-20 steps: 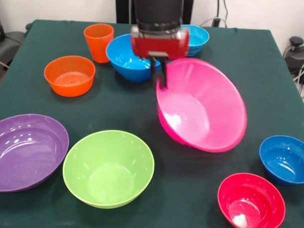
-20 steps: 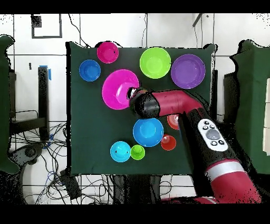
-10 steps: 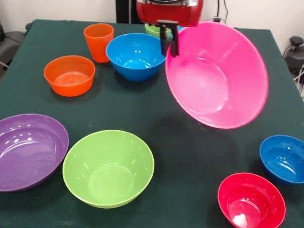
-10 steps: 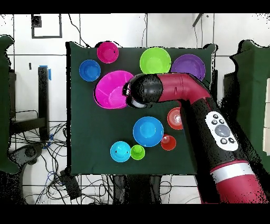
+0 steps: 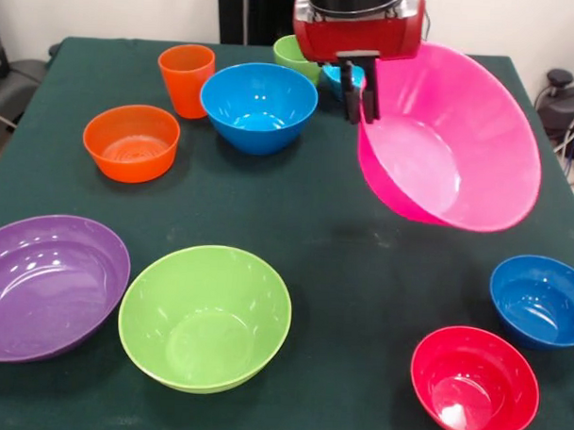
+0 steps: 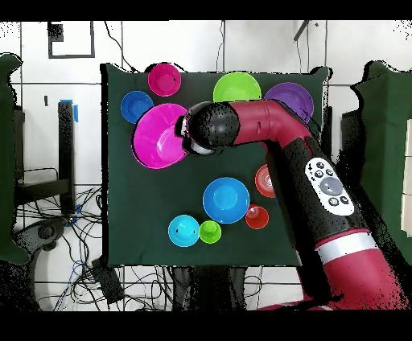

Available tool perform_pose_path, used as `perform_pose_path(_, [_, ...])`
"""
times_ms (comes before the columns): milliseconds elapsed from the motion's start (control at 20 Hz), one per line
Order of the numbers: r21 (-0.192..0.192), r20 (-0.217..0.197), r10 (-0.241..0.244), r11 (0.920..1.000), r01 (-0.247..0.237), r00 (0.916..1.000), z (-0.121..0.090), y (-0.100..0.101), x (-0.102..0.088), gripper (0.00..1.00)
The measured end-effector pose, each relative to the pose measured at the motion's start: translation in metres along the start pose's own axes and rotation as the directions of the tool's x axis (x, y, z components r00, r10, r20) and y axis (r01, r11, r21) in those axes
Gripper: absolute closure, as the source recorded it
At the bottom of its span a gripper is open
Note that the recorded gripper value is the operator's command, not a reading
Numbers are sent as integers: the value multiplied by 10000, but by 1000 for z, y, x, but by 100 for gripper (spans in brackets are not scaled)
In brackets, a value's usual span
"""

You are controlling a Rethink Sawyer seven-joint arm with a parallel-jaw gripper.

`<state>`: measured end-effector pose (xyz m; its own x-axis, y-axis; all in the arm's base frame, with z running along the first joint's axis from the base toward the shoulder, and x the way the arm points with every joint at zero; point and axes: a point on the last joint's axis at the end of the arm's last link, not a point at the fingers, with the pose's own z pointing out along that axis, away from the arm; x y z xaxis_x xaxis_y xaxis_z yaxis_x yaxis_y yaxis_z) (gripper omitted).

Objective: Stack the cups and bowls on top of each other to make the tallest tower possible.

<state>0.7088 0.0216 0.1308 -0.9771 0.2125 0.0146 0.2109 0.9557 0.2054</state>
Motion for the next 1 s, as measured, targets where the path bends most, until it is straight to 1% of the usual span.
perform_pose_path(200, [-175,22,-291,9994,291,9996,6,8,-4,100])
perform_pose_path(400, [-285,7,-436,9986,436,9990,12,10,-6,100])
perform_pose_path(600, [-538,-12,-553,9970,551,9985,14,8,-9,100])
perform_pose_path(750, [-796,98,-529,9954,535,9986,6,-4,-15,100])
perform_pose_path(850, [-936,214,-427,9946,446,9989,-3,-19,-20,100])
perform_pose_path(900, [-957,235,-399,9945,420,9989,-4,-22,-21,100])
perform_pose_path(950, [-1011,327,-286,9944,318,9991,-10,-36,-25,100])
perform_pose_path(1000, [-1046,377,-214,9942,252,9991,-13,-43,-27,100])
